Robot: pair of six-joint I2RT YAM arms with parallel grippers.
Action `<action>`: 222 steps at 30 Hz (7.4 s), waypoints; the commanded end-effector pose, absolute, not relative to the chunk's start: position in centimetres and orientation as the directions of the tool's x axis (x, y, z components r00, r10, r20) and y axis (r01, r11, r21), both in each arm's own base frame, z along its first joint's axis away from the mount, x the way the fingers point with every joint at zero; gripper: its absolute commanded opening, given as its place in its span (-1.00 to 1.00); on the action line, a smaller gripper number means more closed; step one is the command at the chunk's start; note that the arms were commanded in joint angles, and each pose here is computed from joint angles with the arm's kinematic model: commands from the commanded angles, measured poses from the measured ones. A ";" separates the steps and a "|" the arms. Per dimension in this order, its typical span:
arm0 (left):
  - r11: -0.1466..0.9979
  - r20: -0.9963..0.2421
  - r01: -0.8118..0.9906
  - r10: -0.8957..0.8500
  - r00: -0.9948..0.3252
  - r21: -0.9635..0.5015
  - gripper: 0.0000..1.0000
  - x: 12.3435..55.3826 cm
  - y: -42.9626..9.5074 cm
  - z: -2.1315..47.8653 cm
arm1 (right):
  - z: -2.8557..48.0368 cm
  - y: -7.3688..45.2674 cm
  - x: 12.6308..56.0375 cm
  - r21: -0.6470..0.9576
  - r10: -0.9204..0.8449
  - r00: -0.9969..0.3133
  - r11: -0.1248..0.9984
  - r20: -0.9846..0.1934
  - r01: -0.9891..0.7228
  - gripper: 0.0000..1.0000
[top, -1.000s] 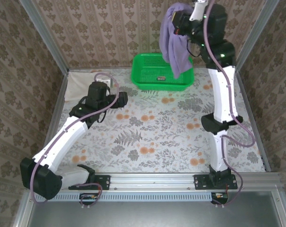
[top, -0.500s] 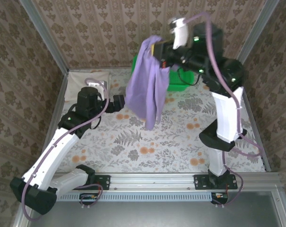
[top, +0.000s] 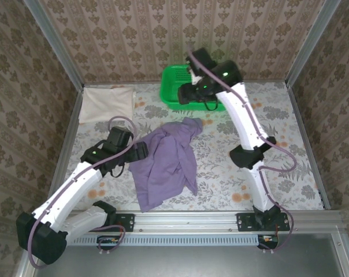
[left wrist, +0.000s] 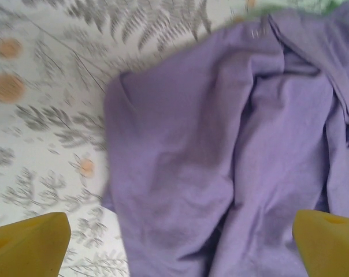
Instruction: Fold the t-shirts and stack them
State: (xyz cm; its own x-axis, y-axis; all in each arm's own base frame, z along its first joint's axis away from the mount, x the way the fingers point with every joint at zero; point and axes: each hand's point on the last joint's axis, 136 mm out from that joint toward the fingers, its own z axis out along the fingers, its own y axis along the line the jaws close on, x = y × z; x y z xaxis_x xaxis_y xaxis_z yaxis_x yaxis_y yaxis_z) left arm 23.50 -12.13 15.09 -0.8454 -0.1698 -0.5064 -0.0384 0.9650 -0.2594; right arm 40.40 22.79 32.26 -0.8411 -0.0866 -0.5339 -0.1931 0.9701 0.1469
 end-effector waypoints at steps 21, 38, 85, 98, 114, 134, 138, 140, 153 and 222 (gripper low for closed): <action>0.958 -0.029 -0.080 -0.091 -0.995 -0.274 0.70 20.1 -12.3 4.4 | 24.2 7.1 37.4 0.546 0.626 -0.608 0.763 -0.488 0.347 0.73; 0.921 0.076 -0.203 -0.188 -0.979 -0.332 -1.00 24.6 -13.0 1.3 | 11.5 8.0 52.2 0.475 0.760 -0.585 0.641 -0.282 0.603 0.46; 0.909 -0.172 0.038 -0.038 -0.984 -0.415 -1.00 31.2 -16.8 8.9 | 11.9 -25.1 47.3 0.432 0.862 0.178 0.052 -0.475 0.901 -0.93; 0.923 -0.186 0.010 -0.067 -0.980 -0.384 -1.00 31.7 -16.4 9.7 | 12.3 -28.2 46.4 0.418 0.841 0.249 -0.029 -0.481 0.908 -0.82; 0.923 -0.242 -0.009 -0.111 -0.964 -0.385 -0.22 33.6 -15.3 13.1 | 18.0 -23.1 48.9 0.502 0.848 0.068 0.245 -0.526 0.829 0.54; 0.911 0.108 -0.356 -0.340 -0.934 -0.208 0.15 19.7 -7.3 7.0 | 18.3 15.6 35.7 0.374 0.312 -0.808 0.919 -0.500 0.124 0.28; 0.902 0.174 -0.388 -0.358 -0.917 -0.189 0.04 17.7 -7.3 5.9 | 14.8 20.2 28.9 0.364 0.155 -0.917 0.931 -0.366 0.012 0.19; 0.896 0.187 -0.407 -0.376 -0.908 -0.178 -0.01 16.8 -7.3 5.5 | 14.3 22.4 25.3 0.397 0.058 -0.945 0.914 -0.322 -0.079 0.18; 0.773 0.176 -0.626 -0.604 -0.777 -0.109 0.00 14.5 -6.4 1.7 | 9.4 29.9 15.0 0.403 -0.268 -0.951 0.862 -0.156 -0.309 0.19; 0.769 -0.861 0.607 -0.434 0.265 -0.201 -1.00 24.2 -11.5 70.6 | 67.2 6.9 26.4 0.182 0.270 0.254 0.929 -0.929 -0.321 -1.00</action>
